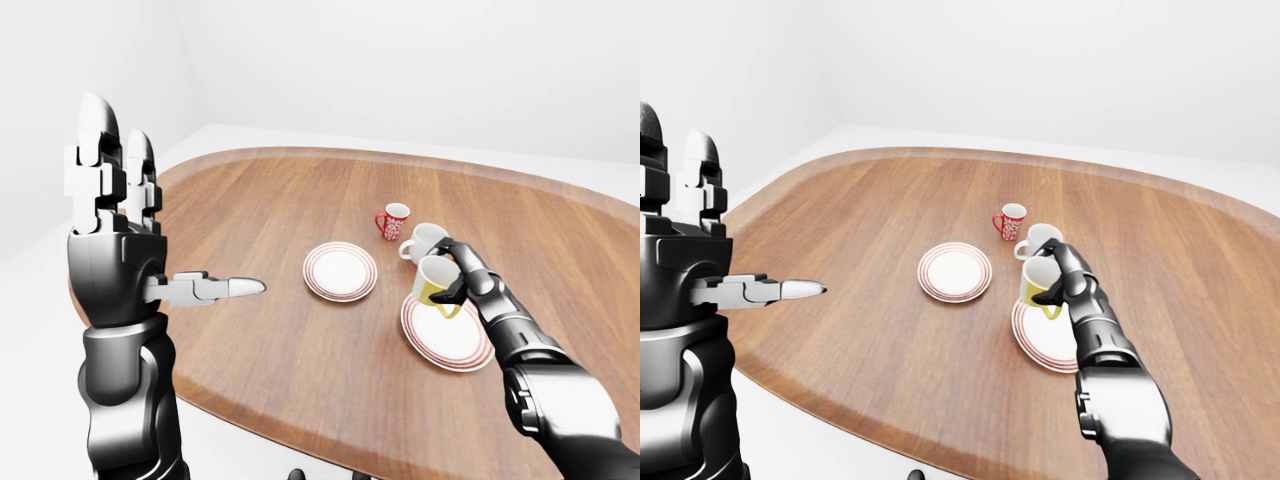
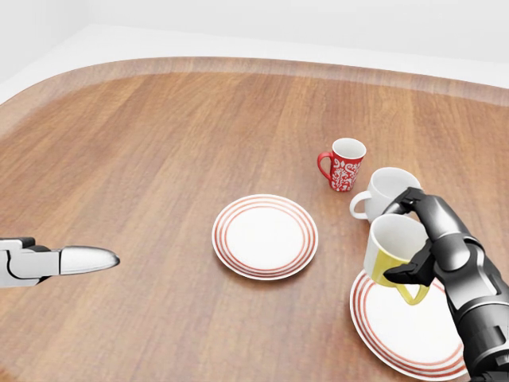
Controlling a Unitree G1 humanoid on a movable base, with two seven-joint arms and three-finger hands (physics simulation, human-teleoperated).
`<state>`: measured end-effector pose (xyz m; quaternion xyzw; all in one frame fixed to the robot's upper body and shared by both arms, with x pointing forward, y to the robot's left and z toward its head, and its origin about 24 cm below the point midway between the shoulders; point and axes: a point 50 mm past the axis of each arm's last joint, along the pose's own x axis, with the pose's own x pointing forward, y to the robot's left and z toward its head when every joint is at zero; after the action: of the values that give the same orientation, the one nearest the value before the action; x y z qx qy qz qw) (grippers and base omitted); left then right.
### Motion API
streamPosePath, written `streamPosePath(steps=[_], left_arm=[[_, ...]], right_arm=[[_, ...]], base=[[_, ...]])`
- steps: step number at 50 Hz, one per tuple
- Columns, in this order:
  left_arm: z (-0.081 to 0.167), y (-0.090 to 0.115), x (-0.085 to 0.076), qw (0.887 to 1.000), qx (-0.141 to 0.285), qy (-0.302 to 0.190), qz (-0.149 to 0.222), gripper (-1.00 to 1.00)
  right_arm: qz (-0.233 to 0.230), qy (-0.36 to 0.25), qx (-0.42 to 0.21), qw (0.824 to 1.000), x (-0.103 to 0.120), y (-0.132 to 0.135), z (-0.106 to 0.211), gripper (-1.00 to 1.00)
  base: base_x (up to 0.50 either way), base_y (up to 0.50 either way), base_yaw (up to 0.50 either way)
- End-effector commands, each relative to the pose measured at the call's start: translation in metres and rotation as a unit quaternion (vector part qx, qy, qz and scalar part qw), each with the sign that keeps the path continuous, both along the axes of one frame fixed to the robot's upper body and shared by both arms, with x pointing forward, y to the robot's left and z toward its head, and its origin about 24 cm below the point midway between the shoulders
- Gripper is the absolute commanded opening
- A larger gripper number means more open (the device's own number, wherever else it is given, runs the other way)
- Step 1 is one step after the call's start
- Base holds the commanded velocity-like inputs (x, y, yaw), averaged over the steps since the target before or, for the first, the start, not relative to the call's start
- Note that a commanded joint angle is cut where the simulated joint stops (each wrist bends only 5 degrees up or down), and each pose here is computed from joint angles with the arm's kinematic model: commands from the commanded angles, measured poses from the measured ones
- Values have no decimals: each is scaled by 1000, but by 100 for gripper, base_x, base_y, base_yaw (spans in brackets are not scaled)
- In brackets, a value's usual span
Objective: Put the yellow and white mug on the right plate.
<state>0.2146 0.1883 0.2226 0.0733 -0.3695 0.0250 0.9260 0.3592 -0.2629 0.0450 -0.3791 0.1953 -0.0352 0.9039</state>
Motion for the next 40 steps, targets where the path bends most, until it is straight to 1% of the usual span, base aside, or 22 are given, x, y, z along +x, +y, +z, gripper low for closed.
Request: streamPosePath(steps=[1, 10, 21, 32, 40], left_arm=[[-2, 0, 1, 1000, 1, 7, 1, 100], [-1, 0, 0, 1000, 3, 2, 0, 100], [2, -1, -2, 1000, 3, -5, -2, 100], [-2, -1, 1, 1000, 2, 6, -1, 100], [0, -1, -1, 1000, 4, -1, -2, 100]], right_arm=[[-32, 2, -14, 999, -6, -22, 1, -100], [-48, -2, -12, 999, -8, -28, 3, -100], [-47, 3, -21, 999, -8, -28, 1, -100], [-62, 10, -19, 998, -15, -32, -8, -100], [-68, 17, -19, 997, -20, -31, -15, -100]], base=[[0, 0, 0], [0, 0, 0], [0, 0, 0], [0, 0, 0], [0, 0, 0]])
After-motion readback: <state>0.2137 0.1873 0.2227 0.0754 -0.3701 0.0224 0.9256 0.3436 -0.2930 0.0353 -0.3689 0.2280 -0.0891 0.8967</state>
